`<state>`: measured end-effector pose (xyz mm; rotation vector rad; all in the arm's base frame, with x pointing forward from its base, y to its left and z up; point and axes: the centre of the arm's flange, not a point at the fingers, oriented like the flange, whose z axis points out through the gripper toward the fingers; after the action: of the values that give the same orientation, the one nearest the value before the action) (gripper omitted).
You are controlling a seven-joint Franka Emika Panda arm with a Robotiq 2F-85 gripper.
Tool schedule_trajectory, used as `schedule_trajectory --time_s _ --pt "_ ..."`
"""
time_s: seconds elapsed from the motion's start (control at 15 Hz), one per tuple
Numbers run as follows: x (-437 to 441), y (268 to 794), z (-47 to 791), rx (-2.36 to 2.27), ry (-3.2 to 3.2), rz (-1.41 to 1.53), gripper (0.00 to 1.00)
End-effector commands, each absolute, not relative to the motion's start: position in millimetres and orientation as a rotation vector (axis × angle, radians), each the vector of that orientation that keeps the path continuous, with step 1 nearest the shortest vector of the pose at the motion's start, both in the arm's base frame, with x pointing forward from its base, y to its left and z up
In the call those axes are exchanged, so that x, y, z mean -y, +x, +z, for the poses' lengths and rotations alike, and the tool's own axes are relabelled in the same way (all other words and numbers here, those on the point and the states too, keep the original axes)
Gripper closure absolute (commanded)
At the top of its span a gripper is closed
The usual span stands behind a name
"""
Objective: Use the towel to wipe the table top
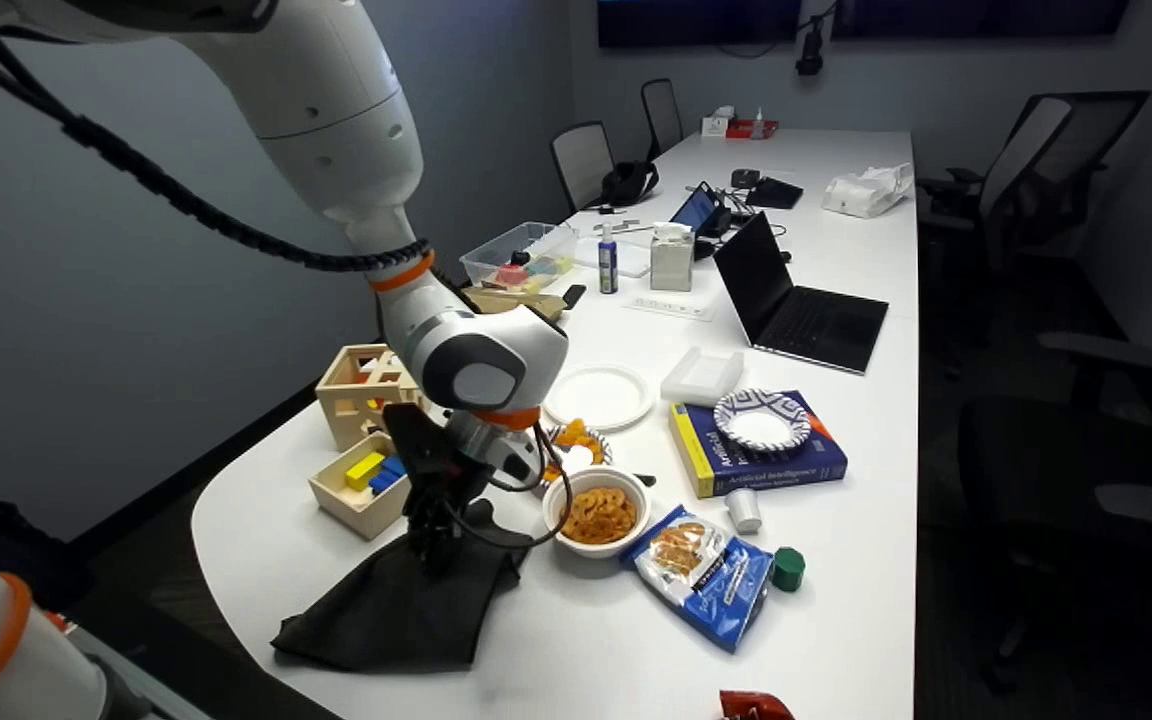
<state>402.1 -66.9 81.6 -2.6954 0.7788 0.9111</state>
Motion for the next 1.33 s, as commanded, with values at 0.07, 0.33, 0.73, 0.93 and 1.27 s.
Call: schedule_trajectory --time_s 0.07,0.33,0.73,0.93,1.27 --pt "22 415 84 -0.620 -2.819 0.790 1.00" --pt "1 423 85 -0.530 -2.843 0.700 1.00" --pt "16 395 90 -0.602 -2.799 0.978 1.00" --pt "40 380 96 -0.727 -2.783 1.075 1.00" --pt "90 358 134 -0.971 -2.800 0.916 1.00"
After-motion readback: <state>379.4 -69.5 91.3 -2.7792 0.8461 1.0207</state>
